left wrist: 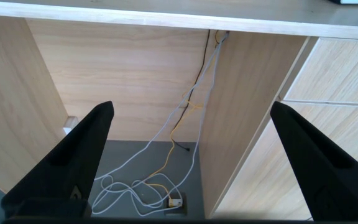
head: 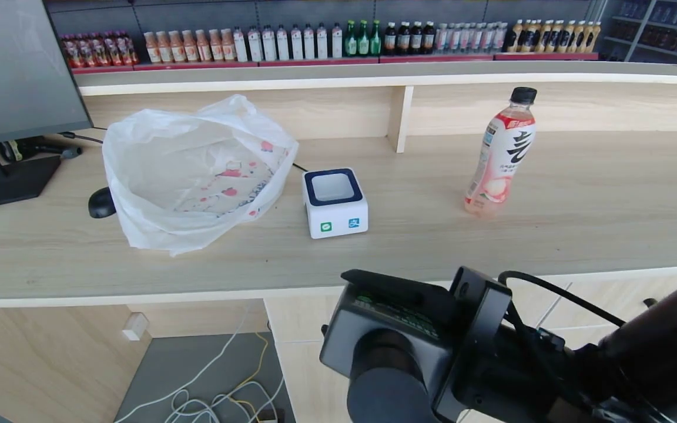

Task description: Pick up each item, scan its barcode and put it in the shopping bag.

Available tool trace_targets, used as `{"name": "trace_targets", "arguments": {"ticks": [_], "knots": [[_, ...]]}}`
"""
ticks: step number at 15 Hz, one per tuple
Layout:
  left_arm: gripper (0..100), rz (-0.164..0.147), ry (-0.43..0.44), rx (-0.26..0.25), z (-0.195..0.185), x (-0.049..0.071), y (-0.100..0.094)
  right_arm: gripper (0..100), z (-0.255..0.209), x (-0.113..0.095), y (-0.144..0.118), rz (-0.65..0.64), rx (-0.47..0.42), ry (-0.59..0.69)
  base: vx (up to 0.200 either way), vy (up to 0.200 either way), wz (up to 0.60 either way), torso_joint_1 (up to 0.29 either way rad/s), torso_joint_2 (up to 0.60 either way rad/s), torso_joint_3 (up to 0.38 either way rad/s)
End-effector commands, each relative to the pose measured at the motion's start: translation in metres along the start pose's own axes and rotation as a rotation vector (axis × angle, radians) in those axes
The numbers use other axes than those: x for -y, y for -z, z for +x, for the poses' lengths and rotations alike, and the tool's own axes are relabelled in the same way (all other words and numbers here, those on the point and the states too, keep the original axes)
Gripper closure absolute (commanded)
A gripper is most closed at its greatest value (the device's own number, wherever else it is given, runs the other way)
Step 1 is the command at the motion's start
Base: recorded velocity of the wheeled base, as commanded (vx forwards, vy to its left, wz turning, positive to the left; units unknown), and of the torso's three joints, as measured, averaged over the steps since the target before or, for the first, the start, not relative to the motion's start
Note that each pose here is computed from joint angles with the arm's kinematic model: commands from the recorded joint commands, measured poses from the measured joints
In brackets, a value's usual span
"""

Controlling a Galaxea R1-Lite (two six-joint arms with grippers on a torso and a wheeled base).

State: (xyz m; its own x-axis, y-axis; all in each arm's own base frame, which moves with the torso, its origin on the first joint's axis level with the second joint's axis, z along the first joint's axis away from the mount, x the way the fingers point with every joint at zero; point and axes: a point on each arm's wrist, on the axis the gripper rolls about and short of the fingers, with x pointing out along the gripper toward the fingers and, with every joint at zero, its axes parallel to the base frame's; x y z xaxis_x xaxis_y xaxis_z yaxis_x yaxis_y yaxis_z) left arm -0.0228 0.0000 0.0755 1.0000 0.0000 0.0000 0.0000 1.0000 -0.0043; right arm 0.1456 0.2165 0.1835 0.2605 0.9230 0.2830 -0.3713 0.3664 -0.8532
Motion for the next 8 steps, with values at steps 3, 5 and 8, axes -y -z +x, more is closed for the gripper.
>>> {"name": "trace_targets", "arguments": {"ticks": [3,5,8], "knots": [[0,0.000,0.000,0.000,0.000,0.000,0.000,100,-0.046,-0.005,-0.028,-0.057,0.031,-0.052,0.000,0.000,0.00,0.000,0.00,0.000],[0,0.000,0.000,0.000,0.000,0.000,0.000,100,-0.054,-0.008,-0.030,-0.064,0.039,-0.076,0.000,0.000,0.00,0.000,0.00,0.000],[0,0.000,0.000,0.000,0.000,0.000,0.000,100,-0.056,0.002,-0.029,-0.275,0.030,-0.025,0.000,0.000,0.00,0.000,0.00,0.000]]}}
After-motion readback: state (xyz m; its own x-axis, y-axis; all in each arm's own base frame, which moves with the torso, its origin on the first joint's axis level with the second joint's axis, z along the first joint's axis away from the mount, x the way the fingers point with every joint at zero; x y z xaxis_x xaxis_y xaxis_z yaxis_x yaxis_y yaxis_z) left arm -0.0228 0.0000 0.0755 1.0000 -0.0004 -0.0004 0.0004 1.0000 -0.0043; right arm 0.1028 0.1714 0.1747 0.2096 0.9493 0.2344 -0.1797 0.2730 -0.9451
